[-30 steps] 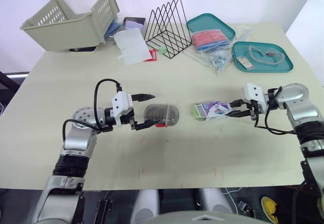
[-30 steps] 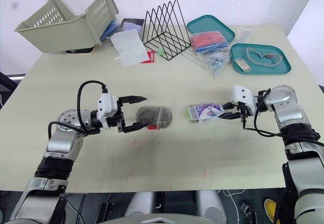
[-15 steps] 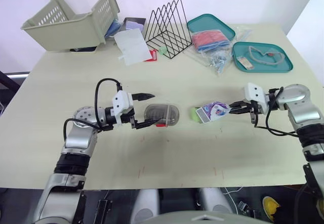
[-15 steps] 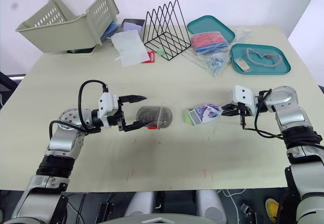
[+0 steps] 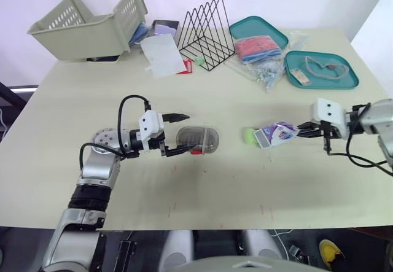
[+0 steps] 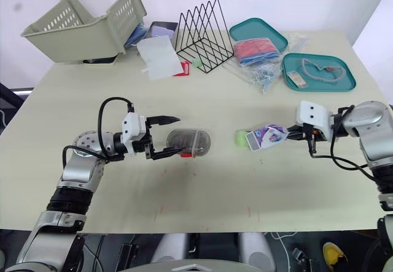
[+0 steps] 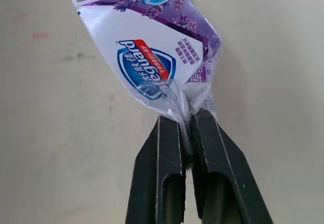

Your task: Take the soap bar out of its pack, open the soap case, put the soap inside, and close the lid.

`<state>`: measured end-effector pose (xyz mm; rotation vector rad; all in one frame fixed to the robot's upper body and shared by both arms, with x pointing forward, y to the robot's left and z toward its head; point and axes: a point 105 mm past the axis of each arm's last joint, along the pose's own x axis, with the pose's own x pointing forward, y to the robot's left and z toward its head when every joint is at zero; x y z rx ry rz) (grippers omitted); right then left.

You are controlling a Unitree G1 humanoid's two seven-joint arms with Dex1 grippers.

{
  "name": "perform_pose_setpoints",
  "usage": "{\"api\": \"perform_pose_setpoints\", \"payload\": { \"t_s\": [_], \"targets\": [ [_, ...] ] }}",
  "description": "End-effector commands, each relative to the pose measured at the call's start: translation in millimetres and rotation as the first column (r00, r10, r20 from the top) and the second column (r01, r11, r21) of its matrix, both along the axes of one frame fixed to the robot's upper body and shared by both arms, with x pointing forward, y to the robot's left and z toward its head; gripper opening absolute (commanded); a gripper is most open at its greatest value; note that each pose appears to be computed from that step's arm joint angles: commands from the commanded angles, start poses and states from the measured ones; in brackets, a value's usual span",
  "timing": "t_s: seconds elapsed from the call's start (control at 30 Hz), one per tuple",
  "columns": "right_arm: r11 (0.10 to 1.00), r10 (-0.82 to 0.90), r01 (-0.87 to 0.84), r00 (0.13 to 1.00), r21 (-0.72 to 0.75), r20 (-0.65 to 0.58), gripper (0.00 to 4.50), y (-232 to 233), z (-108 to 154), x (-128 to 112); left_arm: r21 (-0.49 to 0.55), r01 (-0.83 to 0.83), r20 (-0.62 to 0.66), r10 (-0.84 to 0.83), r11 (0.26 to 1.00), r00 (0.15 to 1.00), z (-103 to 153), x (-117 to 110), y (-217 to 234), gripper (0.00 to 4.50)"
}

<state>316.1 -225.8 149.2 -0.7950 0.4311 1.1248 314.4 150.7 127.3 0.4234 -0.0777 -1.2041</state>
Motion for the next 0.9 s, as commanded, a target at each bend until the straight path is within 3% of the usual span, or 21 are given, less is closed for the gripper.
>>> {"api": "perform_pose_setpoints", "payload": {
  "t_s": [0.03,0.33,0.9],
  "targets": [
    [1.000,-0.009,0.009,0.999,-0.008,0.050,0.05,-3,18,-6,0.009,0.026,0.033,-0.026,1.000,0.999,6,0,-2,4.50],
    [0.996,-0.039,0.045,0.996,-0.078,0.078,0.05,-16,13,-5,0.028,0.042,0.035,-0.043,0.999,0.998,7,3,-1,4.50],
    [0.981,0.004,0.024,0.990,-0.191,0.143,0.05,-30,28,-4,0.009,0.076,0.025,-0.076,0.997,0.997,10,0,-3,4.50]
  ]
}}
